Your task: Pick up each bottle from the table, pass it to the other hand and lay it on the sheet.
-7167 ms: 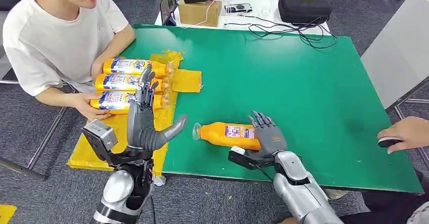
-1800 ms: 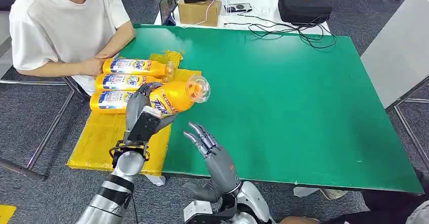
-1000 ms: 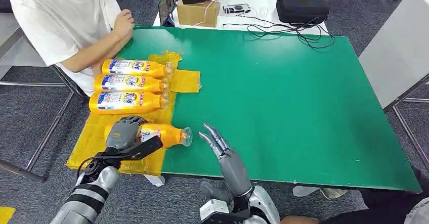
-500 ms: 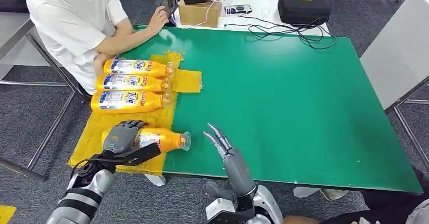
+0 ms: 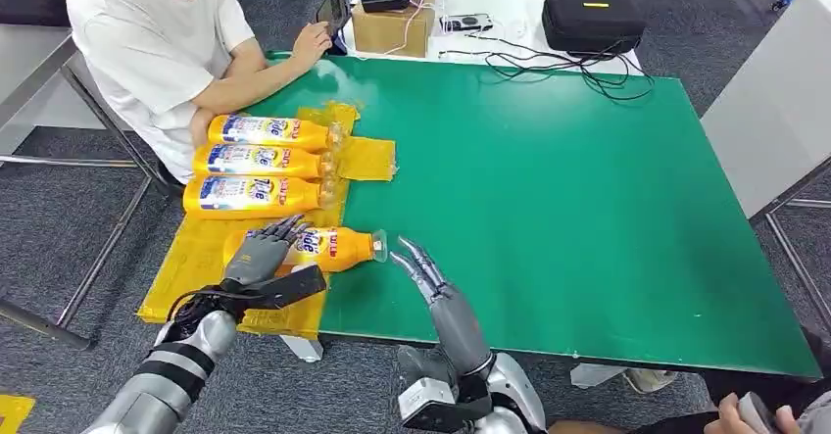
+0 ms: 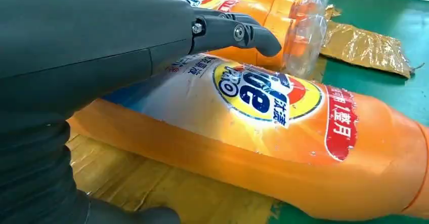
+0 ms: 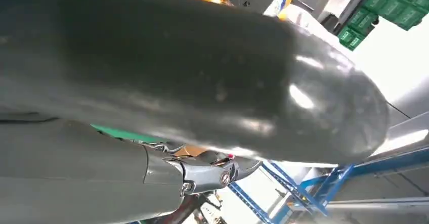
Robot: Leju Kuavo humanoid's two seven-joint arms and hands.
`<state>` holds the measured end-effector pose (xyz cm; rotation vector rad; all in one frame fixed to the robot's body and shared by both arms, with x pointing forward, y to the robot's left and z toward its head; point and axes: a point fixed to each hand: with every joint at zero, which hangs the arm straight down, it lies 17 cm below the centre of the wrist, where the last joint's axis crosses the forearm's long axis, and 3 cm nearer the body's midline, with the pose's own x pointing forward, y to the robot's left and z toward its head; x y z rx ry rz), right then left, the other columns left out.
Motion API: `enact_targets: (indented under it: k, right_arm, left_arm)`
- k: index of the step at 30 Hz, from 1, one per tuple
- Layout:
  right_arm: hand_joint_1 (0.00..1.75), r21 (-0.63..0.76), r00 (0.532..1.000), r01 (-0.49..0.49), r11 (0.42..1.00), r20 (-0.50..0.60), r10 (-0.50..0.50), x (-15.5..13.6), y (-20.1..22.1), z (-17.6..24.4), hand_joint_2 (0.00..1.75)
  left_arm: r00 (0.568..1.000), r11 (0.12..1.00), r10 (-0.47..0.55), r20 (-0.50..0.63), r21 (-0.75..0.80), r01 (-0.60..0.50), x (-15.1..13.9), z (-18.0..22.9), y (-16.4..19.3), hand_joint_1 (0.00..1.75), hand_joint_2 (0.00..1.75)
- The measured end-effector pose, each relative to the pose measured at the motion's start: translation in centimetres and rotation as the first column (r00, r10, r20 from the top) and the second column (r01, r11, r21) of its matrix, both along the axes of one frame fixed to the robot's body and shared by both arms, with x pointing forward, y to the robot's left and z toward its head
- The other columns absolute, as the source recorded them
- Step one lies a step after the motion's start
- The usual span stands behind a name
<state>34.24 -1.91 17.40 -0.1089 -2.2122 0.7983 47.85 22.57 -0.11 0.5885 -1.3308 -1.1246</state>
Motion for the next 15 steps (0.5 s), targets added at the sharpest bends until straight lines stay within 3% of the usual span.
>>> enact_targets:
  k: [7, 11, 15]
  right_arm:
    - [0.0, -0.004, 1.0, 0.002, 1.0, -0.001, -0.002, 0.0, 0.0, -0.2, 0.0]
    - [0.0, -0.005, 1.0, 0.01, 1.0, 0.0, -0.01, 0.0, -0.1, -0.4, 0.0]
    - [0.0, -0.006, 1.0, 0.013, 1.0, -0.004, -0.013, -0.1, 0.0, -0.6, 0.0]
  left_arm:
    - [1.0, 0.999, -0.003, 0.026, -0.044, 0.005, -0.1, 0.4, -0.7, 0.0, 1.75]
    - [0.997, 0.957, -0.005, 0.079, -0.29, 0.028, -1.8, 2.3, -3.8, 0.0, 1.75]
    - [0.987, 0.833, 0.066, 0.143, -0.553, 0.025, -3.3, 6.6, -6.3, 0.0, 1.75]
